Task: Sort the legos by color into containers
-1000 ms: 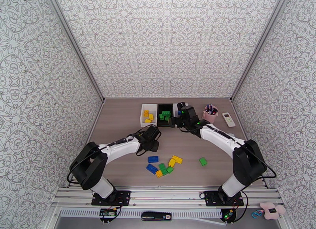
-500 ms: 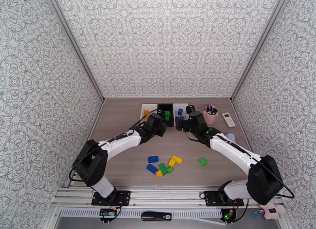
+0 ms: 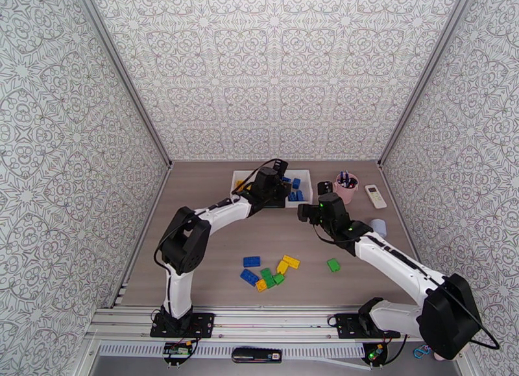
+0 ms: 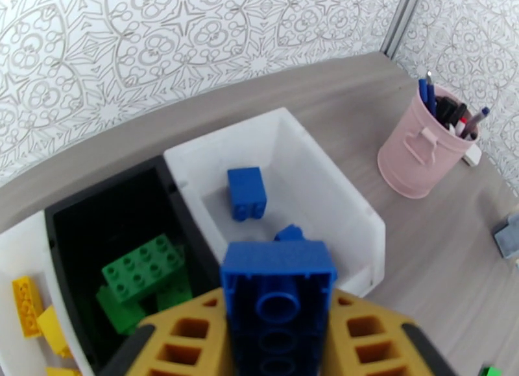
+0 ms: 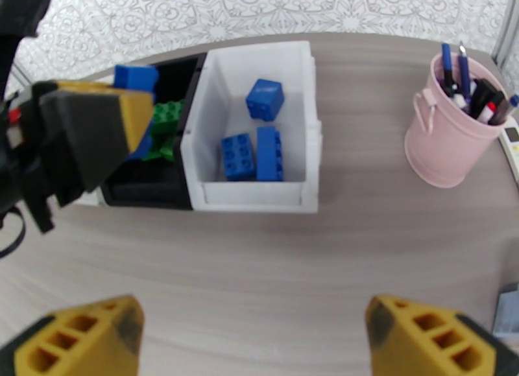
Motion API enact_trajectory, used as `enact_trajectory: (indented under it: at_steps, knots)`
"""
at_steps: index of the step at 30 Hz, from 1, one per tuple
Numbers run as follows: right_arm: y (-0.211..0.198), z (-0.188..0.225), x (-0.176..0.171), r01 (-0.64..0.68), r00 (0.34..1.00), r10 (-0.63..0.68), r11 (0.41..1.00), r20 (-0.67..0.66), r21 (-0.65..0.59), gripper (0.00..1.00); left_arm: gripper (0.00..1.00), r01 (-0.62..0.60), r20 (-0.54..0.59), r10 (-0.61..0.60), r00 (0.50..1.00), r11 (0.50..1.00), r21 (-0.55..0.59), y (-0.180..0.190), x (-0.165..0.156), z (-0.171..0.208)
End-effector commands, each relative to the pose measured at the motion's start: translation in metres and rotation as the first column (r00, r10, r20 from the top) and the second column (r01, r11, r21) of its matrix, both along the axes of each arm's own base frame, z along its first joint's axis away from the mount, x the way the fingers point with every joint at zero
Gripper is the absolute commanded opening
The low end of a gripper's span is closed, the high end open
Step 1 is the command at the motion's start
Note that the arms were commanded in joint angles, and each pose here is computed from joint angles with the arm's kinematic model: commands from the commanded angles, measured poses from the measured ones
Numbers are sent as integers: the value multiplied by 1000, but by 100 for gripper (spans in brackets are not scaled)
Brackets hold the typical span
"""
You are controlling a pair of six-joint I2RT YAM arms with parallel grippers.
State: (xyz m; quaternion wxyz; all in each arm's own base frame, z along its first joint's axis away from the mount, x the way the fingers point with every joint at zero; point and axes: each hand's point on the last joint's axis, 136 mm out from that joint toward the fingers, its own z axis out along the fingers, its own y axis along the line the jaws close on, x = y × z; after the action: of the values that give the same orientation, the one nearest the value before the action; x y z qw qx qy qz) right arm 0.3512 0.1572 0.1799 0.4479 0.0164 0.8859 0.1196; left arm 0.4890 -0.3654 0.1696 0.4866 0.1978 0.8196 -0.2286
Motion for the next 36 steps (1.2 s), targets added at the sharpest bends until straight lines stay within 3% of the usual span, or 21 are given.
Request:
enact_trajectory:
  at_steps: [1, 18, 22, 29, 36]
  knots:
    - [-8, 1, -3, 31, 1000, -31, 1000, 0, 2, 94, 24, 22, 14, -21, 1000, 998, -53, -15, 16, 7]
    - [-19, 1, -12, 59, 998, -59, 998, 0, 3, 94, 28, 33, -52, -34, 998, 999, -34, -40, 54, -33]
    - [-22, 3, -14, 65, 998, -65, 998, 2, -3, 94, 36, 32, -41, -34, 999, 999, -42, -38, 57, -25]
    - [-34, 7, -28, 90, 996, -90, 996, -8, -20, 94, 64, 61, 12, -60, 998, 997, -39, -29, 43, 0]
    - [-52, -4, -56, 126, 990, -127, 992, -62, -17, 93, 77, 125, 84, -122, 989, 992, -29, -12, 10, 33]
